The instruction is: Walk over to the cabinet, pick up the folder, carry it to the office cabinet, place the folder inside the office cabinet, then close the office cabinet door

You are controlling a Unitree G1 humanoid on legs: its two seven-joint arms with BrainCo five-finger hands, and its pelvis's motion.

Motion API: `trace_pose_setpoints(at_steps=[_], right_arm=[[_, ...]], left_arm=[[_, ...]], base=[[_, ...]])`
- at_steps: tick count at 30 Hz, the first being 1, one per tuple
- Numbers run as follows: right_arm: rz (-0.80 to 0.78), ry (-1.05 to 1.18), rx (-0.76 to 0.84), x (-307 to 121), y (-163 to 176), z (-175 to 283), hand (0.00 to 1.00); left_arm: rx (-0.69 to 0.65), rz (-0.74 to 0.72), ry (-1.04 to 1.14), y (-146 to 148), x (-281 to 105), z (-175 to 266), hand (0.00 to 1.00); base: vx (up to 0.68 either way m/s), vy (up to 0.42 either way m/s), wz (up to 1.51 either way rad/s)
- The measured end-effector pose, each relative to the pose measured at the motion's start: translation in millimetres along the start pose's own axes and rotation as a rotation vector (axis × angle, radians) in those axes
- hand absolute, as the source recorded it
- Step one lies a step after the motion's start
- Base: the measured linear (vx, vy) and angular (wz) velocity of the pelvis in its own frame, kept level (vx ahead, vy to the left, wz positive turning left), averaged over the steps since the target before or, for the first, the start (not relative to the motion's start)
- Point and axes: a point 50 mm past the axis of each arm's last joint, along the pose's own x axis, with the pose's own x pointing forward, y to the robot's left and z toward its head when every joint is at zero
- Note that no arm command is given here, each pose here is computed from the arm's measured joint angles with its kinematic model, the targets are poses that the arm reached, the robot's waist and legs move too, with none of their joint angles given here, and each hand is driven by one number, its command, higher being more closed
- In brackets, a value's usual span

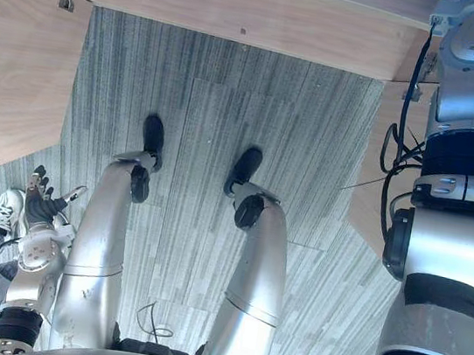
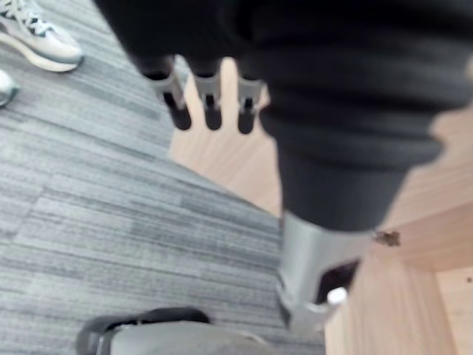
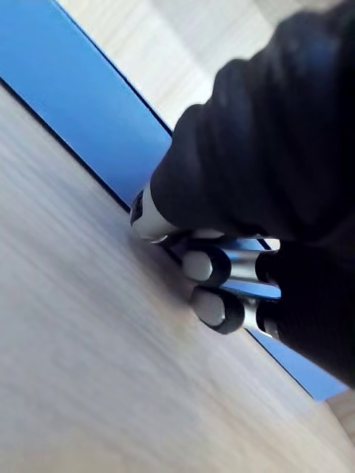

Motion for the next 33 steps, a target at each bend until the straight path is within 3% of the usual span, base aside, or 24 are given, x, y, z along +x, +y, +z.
trace_pose_setpoints(at_steps=[8, 16, 23, 28, 33], right_arm=[[-0.014, 0.054, 0.058, -6, 2, -11, 1.00], [0.058, 0.060, 0.161, -67, 25, -27, 1.00], [0.129, 0.098, 0.202, -177, 26, -38, 1.00], [0.275, 0.219, 0.181, -266, 21, -43, 1.00], [0.396, 0.273, 0.210, -311, 18, -35, 1.00]], left_arm=[[-0.019, 0.014, 0.017, 0, -1, -3, 0.00], [-0.020, 0.032, 0.062, 2, -2, -11, 0.00], [-0.008, 0.012, 0.111, -2, -5, -18, 0.00], [0.032, -0.013, 0.227, -4, -23, -43, 0.00], [0.118, -0.022, 0.314, 9, -39, -66, 0.00]], base=[[0.00, 0.000, 0.00], [-0.03, 0.017, -0.02], [0.00, 0.000, -0.01], [0.05, -0.003, -0.14], [0.11, -0.013, -0.01]])
